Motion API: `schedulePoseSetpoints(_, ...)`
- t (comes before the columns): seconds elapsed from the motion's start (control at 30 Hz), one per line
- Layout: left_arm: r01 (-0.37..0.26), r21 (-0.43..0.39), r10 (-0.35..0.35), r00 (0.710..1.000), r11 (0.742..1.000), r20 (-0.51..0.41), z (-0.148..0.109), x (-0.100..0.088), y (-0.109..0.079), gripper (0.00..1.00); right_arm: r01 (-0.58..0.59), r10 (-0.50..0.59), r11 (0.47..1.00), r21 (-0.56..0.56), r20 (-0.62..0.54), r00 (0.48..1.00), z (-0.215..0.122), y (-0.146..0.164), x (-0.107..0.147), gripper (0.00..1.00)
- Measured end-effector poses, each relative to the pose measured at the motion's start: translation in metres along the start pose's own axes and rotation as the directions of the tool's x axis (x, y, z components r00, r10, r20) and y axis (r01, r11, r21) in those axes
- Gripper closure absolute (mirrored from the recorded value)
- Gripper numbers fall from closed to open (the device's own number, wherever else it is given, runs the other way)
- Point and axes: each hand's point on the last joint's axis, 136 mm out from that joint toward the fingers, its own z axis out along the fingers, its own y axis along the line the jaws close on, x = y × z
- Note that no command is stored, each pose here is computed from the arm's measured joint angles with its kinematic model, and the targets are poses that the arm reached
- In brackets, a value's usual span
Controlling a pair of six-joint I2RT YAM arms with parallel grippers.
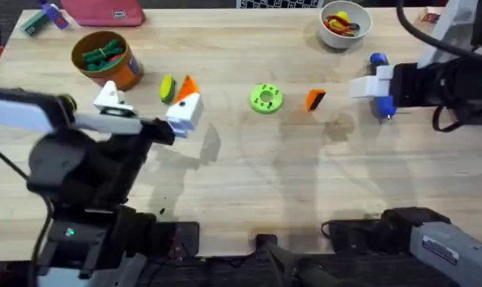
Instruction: Pick up the gripper from the table and insert it into the empty holder that is missing its gripper. Then pick up a screw, insert it into the mounting hole, and use the screwdriver to tighten it. Finally, clean up the table by picking up the vegetable and placing it into the bucket.
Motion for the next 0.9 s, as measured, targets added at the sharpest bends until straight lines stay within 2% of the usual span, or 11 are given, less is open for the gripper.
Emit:
schedulePoseSetpoints(0.17,-0.027,0.087,0.019,0.996,0.996,0.089,-0.008,0.0,-0.012,0.015,0.0,0.0,1.0,0.0,0.0,1.0,0.0,0.0,0.0,0.008)
schedulePoseSetpoints(0.3,-0.048,0.139,0.03,0.992,0.989,0.126,-0.014,0.004,-0.019,0.015,0.0,0.0,1.0,-0.001,0.0,1.0,0.0,0.0,0.0,0.007)
schedulePoseSetpoints(0.53,-0.054,0.207,0.031,0.993,0.977,0.112,-0.02,0.014,-0.031,0.015,0.0,0.0,1.0,-0.001,0.0,1.0,0.0,0.0,0.0,0.009)
schedulePoseSetpoints(0.73,-0.004,0.249,0.006,1.0,0.968,-0.009,-0.02,0.042,-0.036,0.015,0.0,0.0,1.0,-0.003,0.0,1.0,0.0,0.0,0.0,0.008)
schedulePoseSetpoints(0.9,-0.002,0.337,0.01,1.0,0.941,-0.023,-0.025,0.044,-0.051,0.016,0.0,0.0,1.0,-0.003,0.0,1.0,0.0,0.0,0.0,0.007)
